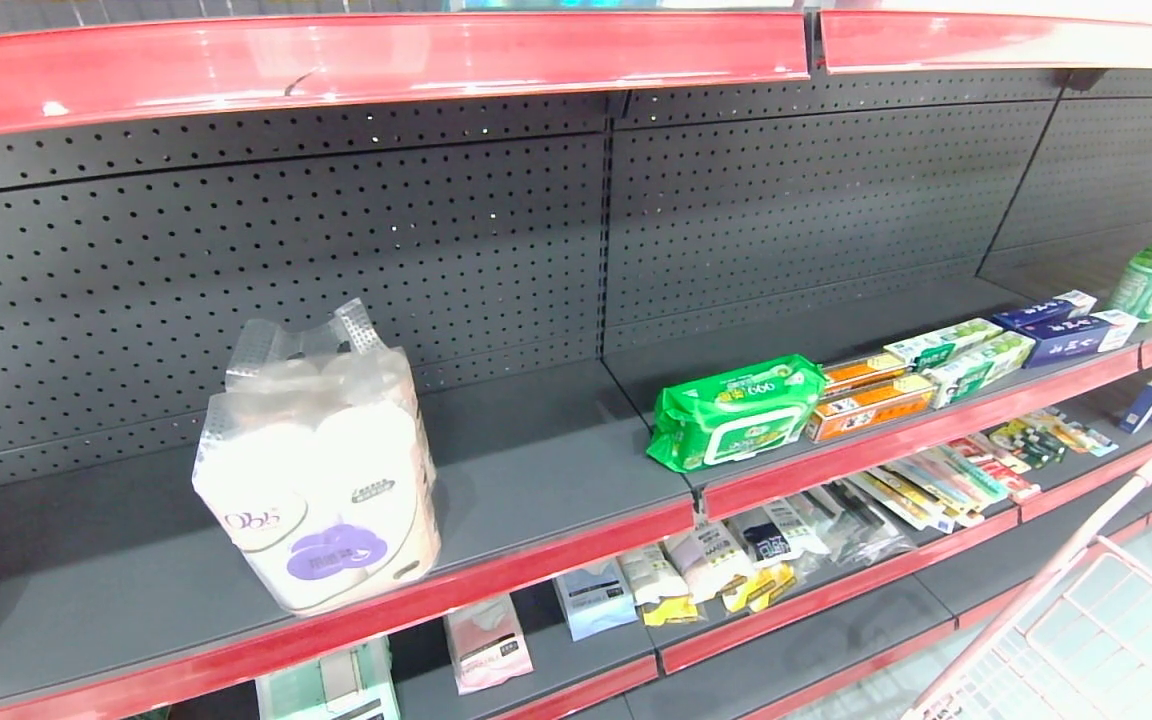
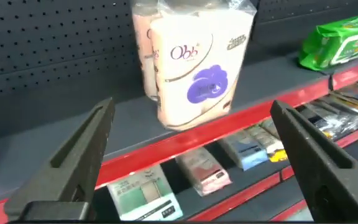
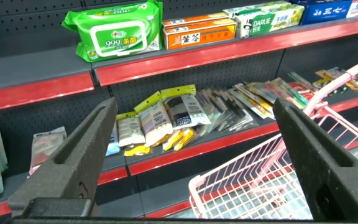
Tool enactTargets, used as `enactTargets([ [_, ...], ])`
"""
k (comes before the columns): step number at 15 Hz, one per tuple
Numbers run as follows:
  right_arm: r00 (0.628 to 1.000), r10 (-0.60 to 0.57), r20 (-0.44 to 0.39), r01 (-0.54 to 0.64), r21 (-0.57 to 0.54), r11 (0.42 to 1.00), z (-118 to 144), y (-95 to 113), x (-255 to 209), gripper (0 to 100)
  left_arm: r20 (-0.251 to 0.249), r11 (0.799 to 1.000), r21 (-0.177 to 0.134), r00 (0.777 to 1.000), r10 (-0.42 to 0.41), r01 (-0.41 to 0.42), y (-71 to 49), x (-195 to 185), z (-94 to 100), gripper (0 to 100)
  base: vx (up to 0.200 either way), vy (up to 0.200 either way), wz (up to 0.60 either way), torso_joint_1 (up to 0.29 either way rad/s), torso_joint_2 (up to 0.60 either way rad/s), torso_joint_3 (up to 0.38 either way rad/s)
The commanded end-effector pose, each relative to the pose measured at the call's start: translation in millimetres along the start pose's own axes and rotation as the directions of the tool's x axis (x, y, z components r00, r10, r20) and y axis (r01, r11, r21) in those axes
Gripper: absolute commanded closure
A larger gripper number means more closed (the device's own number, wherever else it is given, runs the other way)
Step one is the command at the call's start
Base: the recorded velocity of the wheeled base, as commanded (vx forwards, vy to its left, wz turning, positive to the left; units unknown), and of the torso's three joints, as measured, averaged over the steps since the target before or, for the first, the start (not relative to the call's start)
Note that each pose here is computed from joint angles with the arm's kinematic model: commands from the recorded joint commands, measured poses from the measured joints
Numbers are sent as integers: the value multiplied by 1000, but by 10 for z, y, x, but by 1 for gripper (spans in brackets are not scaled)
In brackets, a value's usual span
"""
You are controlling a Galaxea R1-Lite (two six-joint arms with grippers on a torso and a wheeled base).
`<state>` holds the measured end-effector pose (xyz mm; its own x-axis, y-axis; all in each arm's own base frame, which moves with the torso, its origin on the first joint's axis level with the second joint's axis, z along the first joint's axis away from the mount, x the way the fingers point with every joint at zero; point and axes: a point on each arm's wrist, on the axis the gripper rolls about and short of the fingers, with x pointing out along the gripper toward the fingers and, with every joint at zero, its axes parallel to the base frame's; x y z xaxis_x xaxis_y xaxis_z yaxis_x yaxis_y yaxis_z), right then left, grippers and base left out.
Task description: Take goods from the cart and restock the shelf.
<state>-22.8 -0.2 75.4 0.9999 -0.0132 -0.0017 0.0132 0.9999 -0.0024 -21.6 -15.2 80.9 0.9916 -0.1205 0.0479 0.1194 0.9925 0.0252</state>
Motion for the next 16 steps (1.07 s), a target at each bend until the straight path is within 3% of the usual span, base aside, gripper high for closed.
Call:
enactTargets([
  [1, 1000, -1, -1, 1, -1, 1000, 0, 0, 1, 0, 1, 996, 4, 996, 87, -87, 12, 3, 2, 0, 0, 0, 0, 0, 0, 0],
  [2, 1000, 1, 2, -1, 1, 1000, 1, 0, 0, 0, 6, 982, -4, 982, 190, -190, 33, 0, 11, 0, 0, 0, 0, 0, 0, 0],
  [3, 1000, 1, 0, -1, -1, 1000, 0, 0, 0, 0, 11, 972, -12, 972, 235, -235, 43, -3, 18, 0, 0, 0, 0, 0, 0, 0],
  [5, 1000, 1, -1, -1, -1, 1000, 0, 0, 1, 0, 0, 974, -10, 974, 227, -227, 43, -1, 2, 0, 0, 0, 0, 0, 0, 0],
  [8, 1000, 1, 0, -1, -2, 1000, 0, 0, 0, 0, 3, 993, -19, 993, 114, -114, 47, -10, 6, 0, 0, 0, 0, 0, 0, 0],
  [9, 1000, 1, 0, -1, -2, 1000, 0, 0, 0, 0, 3, 993, -19, 993, 114, -114, 47, -10, 6, 0, 0, 0, 0, 0, 0, 0],
  [10, 1000, 1, -1, -1, -4, 1000, 0, 0, 1, 0, 7, 1000, -13, 1000, -22, 22, 17, -11, 15, 0, 0, 0, 0, 0, 0, 0],
  [11, 1000, 1, 0, -1, -4, 1000, 0, 0, 0, 0, 19, 997, -8, 997, -73, 73, 4, -19, 47, 0, 0, 0, 0, 0, 0, 0],
  [13, 1000, 1, 0, -1, -4, 1000, 0, 0, 0, 0, 31, 996, -6, 996, -85, 85, 0, -24, 175, 0, 0, 0, 0, 0, 0, 0],
  [14, 1000, 1, -1, -1, -4, 1000, 0, 0, 1, 0, -3, 995, -18, 995, -100, 100, 15, 21, 229, 0, 0, 0, 0, 0, 0, 0],
  [15, 1000, 2, -1, -2, -4, 1000, 0, 0, 1, 0, -4, 986, -18, 986, -166, 166, 9, 16, 228, 0, 0, 0, 0, 0, 0, 0],
  [16, 1000, 2, 2, -2, -2, 1000, 1, 0, 0, 0, 21, 961, -5, 961, -277, 278, -9, -33, 177, 0, 0, 0, 0, 0, 0, 0],
])
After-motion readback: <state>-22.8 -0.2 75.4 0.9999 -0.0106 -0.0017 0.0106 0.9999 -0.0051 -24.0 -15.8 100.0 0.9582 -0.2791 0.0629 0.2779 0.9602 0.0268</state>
